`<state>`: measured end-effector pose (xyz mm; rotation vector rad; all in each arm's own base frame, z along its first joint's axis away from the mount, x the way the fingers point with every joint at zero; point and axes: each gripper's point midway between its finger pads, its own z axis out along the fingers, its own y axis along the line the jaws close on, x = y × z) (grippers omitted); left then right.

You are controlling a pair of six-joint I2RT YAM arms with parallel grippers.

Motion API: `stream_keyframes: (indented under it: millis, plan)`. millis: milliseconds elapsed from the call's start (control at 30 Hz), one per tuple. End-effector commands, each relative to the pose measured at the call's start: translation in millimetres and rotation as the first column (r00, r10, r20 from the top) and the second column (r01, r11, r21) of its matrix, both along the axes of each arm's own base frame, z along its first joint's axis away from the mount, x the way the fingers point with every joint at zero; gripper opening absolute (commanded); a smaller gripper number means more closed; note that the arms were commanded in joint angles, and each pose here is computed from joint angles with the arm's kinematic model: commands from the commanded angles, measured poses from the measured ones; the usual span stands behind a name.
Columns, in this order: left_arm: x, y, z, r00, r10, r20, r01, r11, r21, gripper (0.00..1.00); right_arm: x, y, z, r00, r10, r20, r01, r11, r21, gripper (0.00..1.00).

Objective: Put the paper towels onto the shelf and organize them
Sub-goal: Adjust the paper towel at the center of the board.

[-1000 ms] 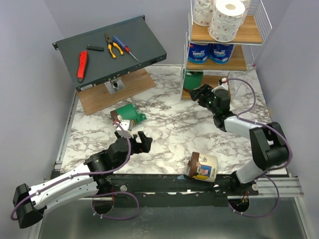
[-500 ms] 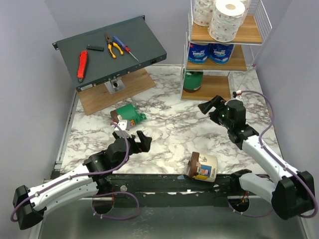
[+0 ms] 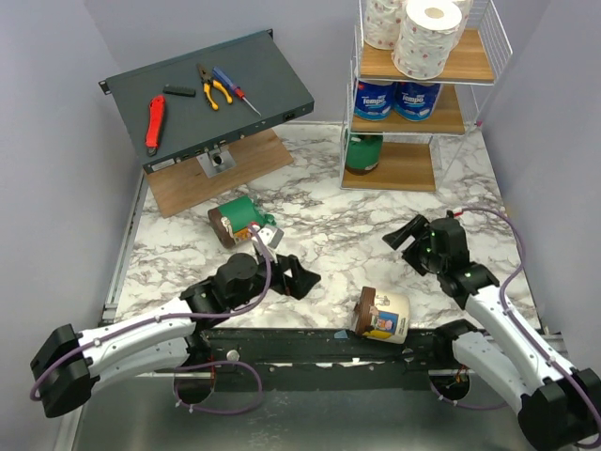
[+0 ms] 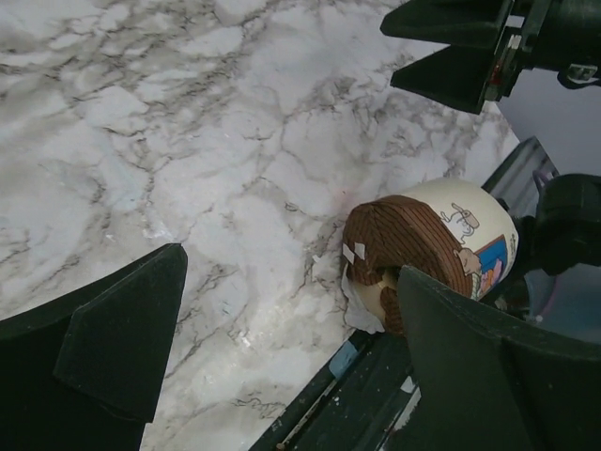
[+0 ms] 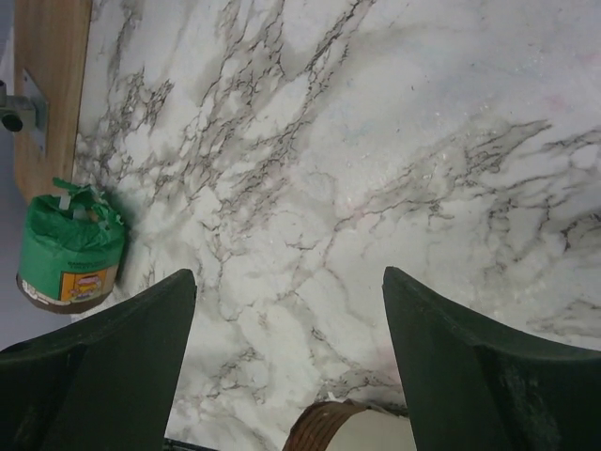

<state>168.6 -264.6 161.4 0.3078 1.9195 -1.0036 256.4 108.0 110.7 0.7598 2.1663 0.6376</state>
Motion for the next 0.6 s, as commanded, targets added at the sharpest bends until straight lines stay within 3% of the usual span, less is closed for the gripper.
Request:
stream_keyframes:
  millis: [0, 167, 300, 567]
  plan:
    - [-18, -34, 27, 0.983, -0.182, 0.017, 0.182, 0.976, -0.123, 0.99, -23, -9, 13, 0.998, -0.033, -0.046, 0.033, 0.999, 0.004, 0.84]
    - [-36, -61, 24, 0.934, -0.358, -0.017, 0.354, 0.929, -0.109, 0.99, -45, -25, 27, 0.994, -0.103, -0.036, 0.103, 0.995, 0.005, 0.85]
    - [-52, -80, 6, 0.87, -0.479, -0.114, 0.468, 0.876, -0.116, 0.97, -66, -27, 27, 0.99, -0.123, -0.076, 0.127, 0.991, 0.052, 0.85]
    - [-53, -83, -7, 0.864, -0.479, -0.156, 0.461, 0.877, -0.137, 0.96, -95, -35, 45, 0.986, -0.102, -0.134, 0.104, 0.995, 0.009, 0.84]
